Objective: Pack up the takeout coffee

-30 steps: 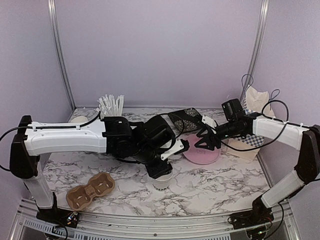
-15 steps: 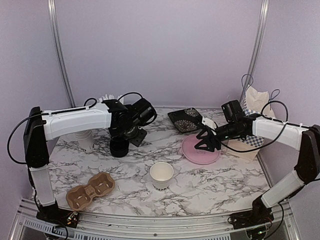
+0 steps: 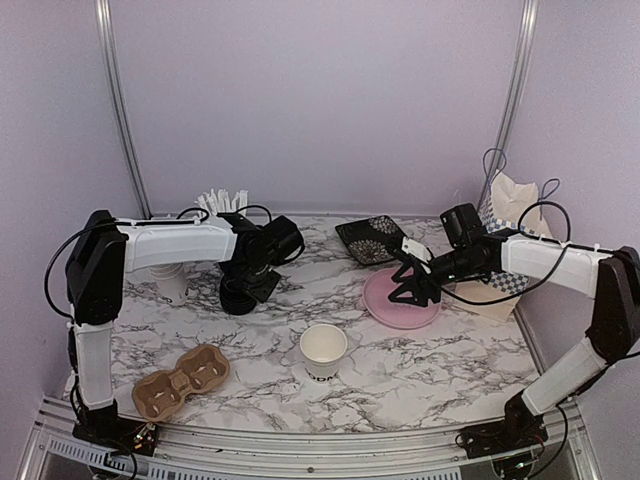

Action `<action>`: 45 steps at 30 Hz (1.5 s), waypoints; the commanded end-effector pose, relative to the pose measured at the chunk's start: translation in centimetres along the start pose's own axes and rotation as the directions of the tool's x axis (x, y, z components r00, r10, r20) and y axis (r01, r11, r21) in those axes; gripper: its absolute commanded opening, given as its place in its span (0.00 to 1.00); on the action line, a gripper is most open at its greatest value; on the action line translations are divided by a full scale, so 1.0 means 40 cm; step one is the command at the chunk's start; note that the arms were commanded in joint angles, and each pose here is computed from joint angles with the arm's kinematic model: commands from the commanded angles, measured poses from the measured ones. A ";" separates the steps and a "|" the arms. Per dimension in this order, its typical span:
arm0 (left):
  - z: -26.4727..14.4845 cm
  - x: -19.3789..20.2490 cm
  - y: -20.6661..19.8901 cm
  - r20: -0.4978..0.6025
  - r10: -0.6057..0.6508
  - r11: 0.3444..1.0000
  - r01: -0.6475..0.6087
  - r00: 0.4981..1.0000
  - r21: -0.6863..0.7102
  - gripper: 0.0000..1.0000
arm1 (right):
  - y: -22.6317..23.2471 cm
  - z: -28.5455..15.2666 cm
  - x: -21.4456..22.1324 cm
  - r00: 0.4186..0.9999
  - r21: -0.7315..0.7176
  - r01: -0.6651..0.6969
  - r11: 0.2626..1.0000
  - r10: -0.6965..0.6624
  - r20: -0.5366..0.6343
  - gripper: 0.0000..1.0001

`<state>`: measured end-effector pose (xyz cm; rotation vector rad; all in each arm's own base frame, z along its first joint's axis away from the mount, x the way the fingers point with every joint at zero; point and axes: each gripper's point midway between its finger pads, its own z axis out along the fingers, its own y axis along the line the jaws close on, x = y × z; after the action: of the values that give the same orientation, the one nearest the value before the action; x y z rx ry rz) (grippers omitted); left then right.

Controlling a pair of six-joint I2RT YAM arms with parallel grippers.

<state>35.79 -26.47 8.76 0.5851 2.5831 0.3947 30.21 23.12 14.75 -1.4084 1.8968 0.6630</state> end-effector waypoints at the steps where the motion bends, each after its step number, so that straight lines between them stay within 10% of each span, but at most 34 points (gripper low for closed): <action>1: 0.032 0.029 -0.010 -0.041 0.014 1.000 -0.014 0.999 -0.002 0.47 | -0.001 0.000 -0.005 1.000 -0.011 0.001 1.000 -0.001 0.013 0.56; 26: 0.050 0.039 -0.015 -0.057 0.058 0.998 -0.058 0.997 -0.004 0.13 | 0.000 0.002 -0.005 1.000 -0.019 -0.005 1.000 0.005 0.011 0.56; 40: -0.194 -0.019 -0.001 0.078 0.014 0.973 -0.031 0.997 0.227 0.08 | 0.004 0.001 -0.021 1.000 -0.053 -0.020 0.998 0.021 0.014 0.55; 45: -0.422 -0.114 -0.093 0.322 -0.004 0.856 -0.163 0.947 0.490 0.07 | 0.010 -0.060 -0.146 0.992 -0.092 -0.019 0.996 0.030 0.122 0.58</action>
<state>32.63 -29.43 16.76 0.7091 2.5232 0.0060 29.74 23.73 15.13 -1.4158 1.9153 0.7516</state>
